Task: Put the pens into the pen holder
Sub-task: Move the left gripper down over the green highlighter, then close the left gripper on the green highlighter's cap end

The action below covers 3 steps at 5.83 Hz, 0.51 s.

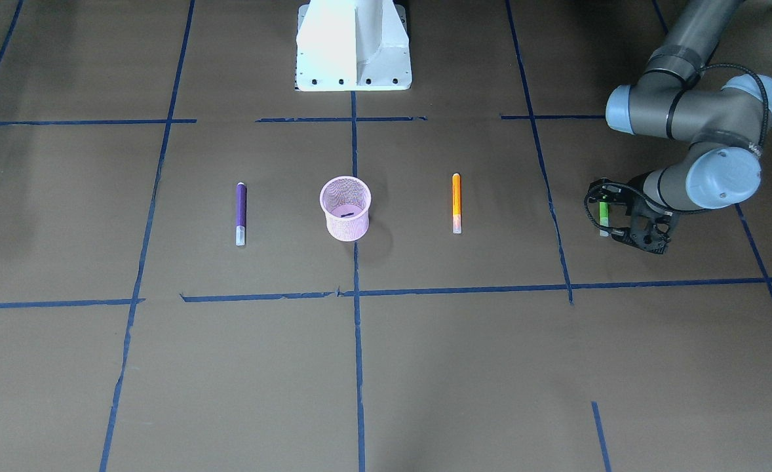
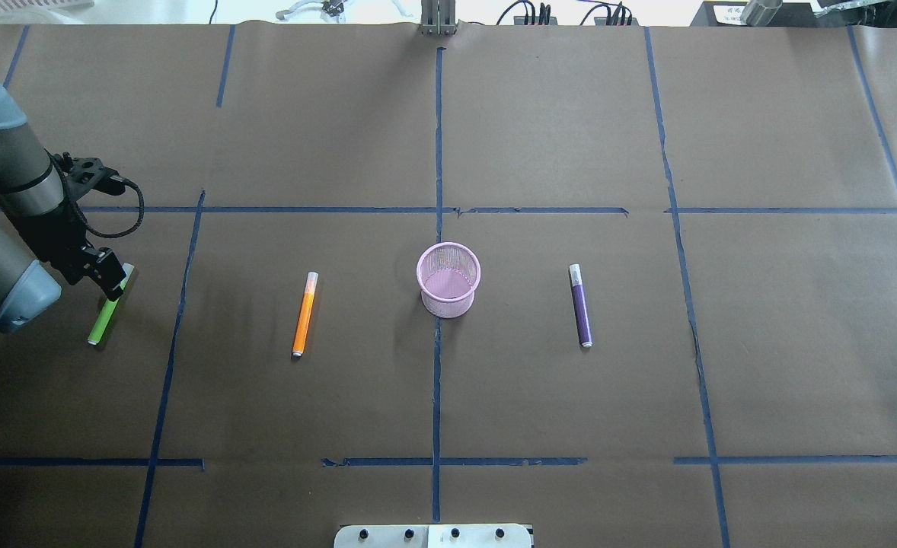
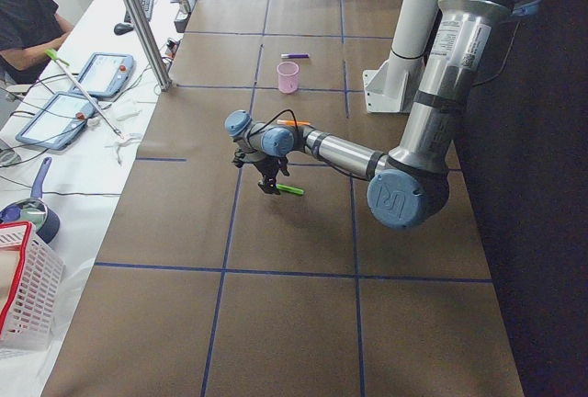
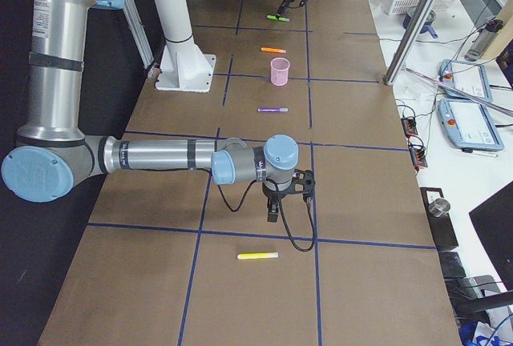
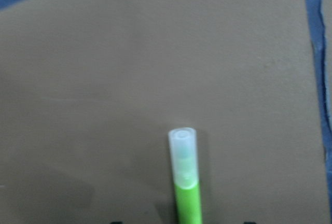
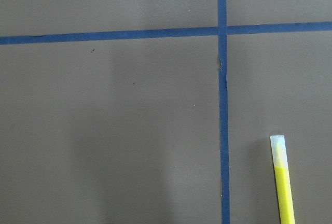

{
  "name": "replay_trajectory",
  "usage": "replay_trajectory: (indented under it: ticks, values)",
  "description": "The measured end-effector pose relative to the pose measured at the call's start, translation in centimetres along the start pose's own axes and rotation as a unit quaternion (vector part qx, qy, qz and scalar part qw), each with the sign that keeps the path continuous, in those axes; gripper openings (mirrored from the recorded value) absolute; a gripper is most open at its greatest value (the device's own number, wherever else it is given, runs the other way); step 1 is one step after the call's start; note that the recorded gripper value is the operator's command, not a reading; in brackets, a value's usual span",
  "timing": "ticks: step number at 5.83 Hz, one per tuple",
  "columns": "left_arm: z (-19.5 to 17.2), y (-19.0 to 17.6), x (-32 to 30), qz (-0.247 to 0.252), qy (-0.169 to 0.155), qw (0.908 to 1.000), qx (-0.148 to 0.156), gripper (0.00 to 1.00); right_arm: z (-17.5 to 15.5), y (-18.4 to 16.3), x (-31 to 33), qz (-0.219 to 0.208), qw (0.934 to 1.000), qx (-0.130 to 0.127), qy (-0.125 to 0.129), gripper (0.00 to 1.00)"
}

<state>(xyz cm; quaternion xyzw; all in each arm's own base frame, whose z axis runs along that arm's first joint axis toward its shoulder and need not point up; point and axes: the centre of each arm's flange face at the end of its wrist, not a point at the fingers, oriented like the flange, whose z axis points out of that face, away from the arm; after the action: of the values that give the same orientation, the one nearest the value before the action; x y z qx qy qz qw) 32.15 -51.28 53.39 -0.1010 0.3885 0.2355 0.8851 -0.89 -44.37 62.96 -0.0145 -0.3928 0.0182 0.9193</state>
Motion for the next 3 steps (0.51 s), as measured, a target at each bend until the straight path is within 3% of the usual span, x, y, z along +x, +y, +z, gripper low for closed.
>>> replay_trajectory:
  ticks: [3]
  values:
    - [0.53,-0.36,0.13,0.004,-0.035,0.9994,0.004,0.77,0.32,0.03,0.34,0.003,1.0,-0.003,0.001,1.0]
